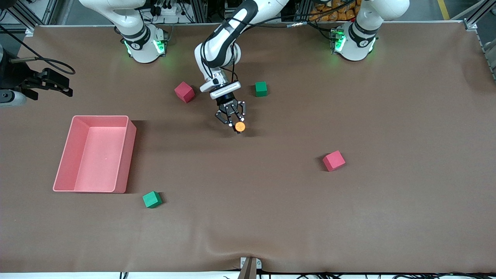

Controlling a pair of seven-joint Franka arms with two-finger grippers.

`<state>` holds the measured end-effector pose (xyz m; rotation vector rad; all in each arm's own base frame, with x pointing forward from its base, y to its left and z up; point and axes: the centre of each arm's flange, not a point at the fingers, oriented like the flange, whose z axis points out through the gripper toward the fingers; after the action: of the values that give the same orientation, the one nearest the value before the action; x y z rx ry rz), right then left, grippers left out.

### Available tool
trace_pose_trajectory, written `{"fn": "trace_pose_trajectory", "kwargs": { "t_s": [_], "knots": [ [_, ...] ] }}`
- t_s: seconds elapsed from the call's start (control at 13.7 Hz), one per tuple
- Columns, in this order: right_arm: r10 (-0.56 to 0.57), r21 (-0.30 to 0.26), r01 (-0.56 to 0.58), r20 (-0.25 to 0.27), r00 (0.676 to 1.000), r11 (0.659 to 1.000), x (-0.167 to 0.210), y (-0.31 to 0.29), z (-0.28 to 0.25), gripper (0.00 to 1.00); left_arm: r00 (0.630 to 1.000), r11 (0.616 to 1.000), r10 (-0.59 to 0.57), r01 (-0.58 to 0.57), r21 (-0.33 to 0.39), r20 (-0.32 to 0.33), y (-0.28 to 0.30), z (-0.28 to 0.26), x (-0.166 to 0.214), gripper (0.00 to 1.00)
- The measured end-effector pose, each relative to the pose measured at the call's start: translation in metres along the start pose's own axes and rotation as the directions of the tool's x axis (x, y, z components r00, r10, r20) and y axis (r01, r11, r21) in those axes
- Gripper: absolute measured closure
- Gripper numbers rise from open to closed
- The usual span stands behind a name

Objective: Place and upright button with both arms
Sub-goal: 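Lift the button with the left gripper and turn it upright, then lower the upright button onto the table with the left gripper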

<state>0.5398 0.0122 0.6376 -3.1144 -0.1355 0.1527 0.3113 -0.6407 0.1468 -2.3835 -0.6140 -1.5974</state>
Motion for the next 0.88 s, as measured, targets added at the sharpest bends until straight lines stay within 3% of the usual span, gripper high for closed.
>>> {"fn": "trace_pose_trajectory", "kwargs": {
  "t_s": [0.44,0.88],
  "knots": [
    [0.0,0.0,0.0,0.005,1.0,1.0,-0.001,0.0,0.0,0.0,0.999,0.999,0.033,-0.033,0.016,-0.036,-0.017,0.024,-0.042,0.67],
    [0.0,0.0,0.0,0.005,1.0,1.0,-0.001,0.0,0.0,0.0,0.997,1.0,0.028,-0.029,-0.003,-0.071,-0.022,0.032,-0.053,0.67]
  ]
}}
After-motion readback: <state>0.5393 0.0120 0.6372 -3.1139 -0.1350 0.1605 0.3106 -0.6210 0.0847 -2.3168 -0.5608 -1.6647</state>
